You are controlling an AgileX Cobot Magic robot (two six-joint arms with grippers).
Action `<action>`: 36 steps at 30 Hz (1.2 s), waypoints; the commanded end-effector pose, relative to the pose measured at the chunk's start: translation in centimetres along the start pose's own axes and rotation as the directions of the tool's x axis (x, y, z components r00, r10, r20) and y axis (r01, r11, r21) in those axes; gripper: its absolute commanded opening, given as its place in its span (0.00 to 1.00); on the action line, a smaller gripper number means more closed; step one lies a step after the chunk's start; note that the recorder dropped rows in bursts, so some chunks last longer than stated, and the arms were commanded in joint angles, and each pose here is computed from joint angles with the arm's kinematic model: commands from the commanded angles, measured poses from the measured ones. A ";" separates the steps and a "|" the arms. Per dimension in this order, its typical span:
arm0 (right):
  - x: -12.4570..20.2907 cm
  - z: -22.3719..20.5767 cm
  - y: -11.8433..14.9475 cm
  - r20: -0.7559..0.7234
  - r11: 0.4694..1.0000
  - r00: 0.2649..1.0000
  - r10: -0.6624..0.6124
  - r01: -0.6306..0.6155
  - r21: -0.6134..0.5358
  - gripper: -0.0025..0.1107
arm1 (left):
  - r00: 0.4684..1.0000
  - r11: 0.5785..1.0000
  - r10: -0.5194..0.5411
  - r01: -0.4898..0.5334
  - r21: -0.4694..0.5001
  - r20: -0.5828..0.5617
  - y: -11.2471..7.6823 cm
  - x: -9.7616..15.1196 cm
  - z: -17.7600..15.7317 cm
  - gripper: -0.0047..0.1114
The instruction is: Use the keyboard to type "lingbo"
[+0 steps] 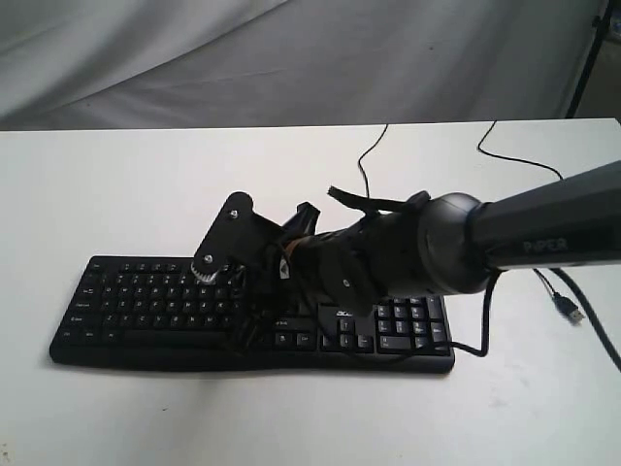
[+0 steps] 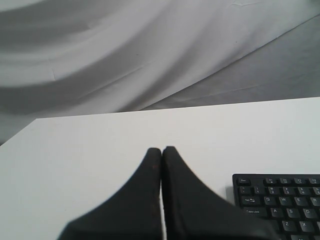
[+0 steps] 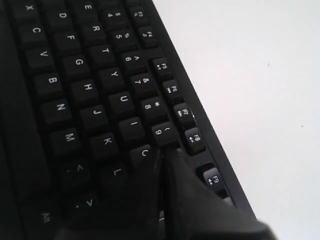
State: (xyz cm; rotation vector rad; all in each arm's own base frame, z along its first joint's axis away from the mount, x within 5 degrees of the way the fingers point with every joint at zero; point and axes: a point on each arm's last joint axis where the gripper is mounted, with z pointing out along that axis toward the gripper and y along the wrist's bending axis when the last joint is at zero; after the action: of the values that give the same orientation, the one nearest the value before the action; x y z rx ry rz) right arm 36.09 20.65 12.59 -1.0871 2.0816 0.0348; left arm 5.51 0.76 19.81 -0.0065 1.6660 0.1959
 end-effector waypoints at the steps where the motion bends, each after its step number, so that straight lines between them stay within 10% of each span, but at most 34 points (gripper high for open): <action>1: -0.5 0.9 0.0 0.022 1.000 1.000 -0.022 0.022 0.007 0.02 | 1.000 1.000 -0.003 0.003 0.004 -0.003 0.0 0.1 0.1 0.05; 36: -0.4 1.9 0.7 0.002 0.999 0.999 -0.039 0.039 -0.015 0.02 | 1.000 1.000 -0.003 0.003 0.004 -0.003 0.0 0.1 0.1 0.05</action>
State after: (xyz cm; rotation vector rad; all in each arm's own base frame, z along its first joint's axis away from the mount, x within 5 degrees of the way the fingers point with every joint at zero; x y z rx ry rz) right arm 37.01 21.86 10.42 -1.1184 2.0778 0.0346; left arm 5.51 0.76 19.81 -0.0065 1.6660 0.1959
